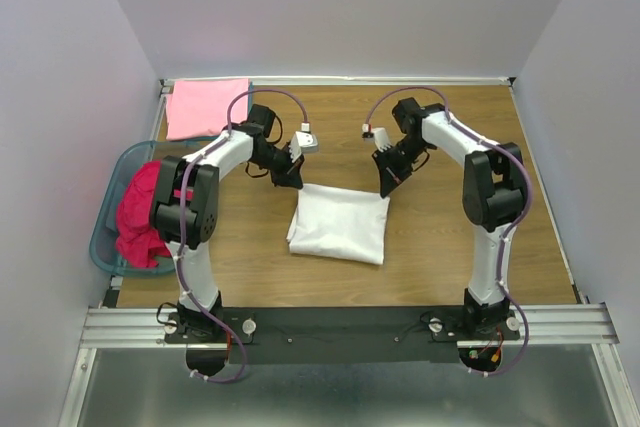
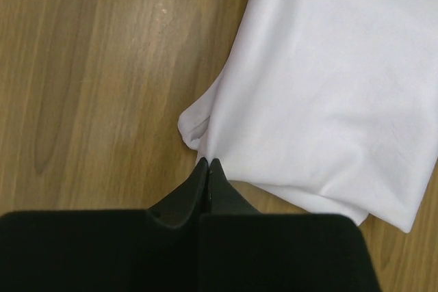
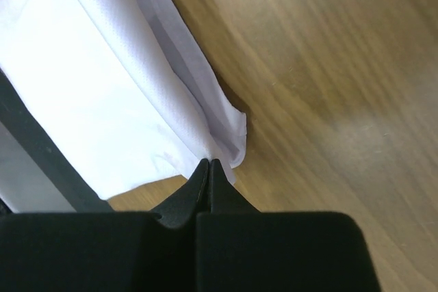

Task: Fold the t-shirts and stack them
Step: Fold the tshirt

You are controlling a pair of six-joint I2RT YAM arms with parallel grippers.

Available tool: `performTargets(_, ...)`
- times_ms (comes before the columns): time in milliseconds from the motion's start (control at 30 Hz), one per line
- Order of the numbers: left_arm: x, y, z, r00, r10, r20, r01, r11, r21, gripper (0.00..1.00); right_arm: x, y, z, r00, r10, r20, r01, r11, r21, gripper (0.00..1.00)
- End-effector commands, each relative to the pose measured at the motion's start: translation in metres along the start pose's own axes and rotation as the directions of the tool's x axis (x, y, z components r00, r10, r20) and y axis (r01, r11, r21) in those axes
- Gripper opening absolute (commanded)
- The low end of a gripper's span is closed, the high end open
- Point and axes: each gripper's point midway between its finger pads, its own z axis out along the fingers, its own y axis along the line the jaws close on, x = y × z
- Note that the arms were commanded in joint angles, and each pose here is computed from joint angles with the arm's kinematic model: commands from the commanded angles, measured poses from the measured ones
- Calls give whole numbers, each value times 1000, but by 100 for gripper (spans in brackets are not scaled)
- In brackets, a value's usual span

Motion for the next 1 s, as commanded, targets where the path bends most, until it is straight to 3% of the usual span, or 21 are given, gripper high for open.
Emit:
performTargets(0, 5, 25, 6, 1000, -10, -6, 10, 998, -60, 0, -18, -18, -2, 1000, 12, 27, -13, 999, 52, 1)
performTargets(167, 3, 41, 11, 1000, -19, -1, 19, 995, -95, 0, -34, -37, 1, 998, 44, 50, -50, 991, 120, 1)
performTargets(267, -6, 55, 11, 999, -35, 24, 38, 991, -129, 0, -47, -52, 0, 995, 53, 87, -68, 981, 180, 9)
performTargets(300, -10, 61, 10, 999, -36, 34, 40, 988, -147, 4, -52, -55, -1, 994, 52, 101, -71, 978, 194, 16)
performTargets(333, -12, 63, 7, 998, -49, 40, 54, 987, -154, 11, -57, -57, -4, 992, 51, 112, -73, 976, 205, 26)
performTargets(367, -14, 65, 2, 996, -63, 57, 72, 985, -157, 28, -64, -59, -11, 990, 54, 133, -84, 970, 228, 41)
performTargets(467, -32, 64, -24, 989, -73, 132, 97, 977, -191, 49, -81, -51, -38, 976, 49, 212, -101, 965, 244, 55)
performTargets(500, -50, 63, -44, 983, -34, 183, 75, 973, -219, 61, -89, -49, -51, 967, 45, 251, -109, 963, 246, 56)
performTargets(533, -51, 57, -49, 979, -38, 200, 82, 972, -221, 64, -93, -44, -59, 960, 46, 275, -114, 965, 236, 57)
performTargets(633, -74, 27, -65, 957, -47, 287, 107, 975, -196, 70, -102, -12, -78, 935, 59, 350, -115, 983, 141, 63)
performTargets(700, -89, 0, -67, 928, -120, 352, 167, 980, -105, 78, -105, 26, -82, 915, 107, 389, -105, 994, -26, 88)
performTargets(733, -83, -17, -57, 923, -165, 349, 192, 980, -44, 79, -90, 39, -68, 917, 191, 350, -158, 980, -121, 97)
performTargets(800, -95, -50, -53, 889, -245, 386, 231, 969, 83, 88, -84, 81, -64, 917, 207, 341, -113, 954, -278, 100)
performTargets(833, -81, -72, -37, 879, -316, 356, 277, 948, 159, 91, -69, 91, -50, 919, 271, 286, -170, 927, -333, 100)
performTargets(900, -78, -103, -26, 851, -396, 344, 319, 911, 260, 92, -63, 122, -47, 922, 266, 282, -130, 897, -422, 100)
performTargets(967, -80, -129, -11, 861, -398, 316, 306, 902, 304, 92, -48, 141, -31, 927, 310, 210, -171, 849, -500, 100)
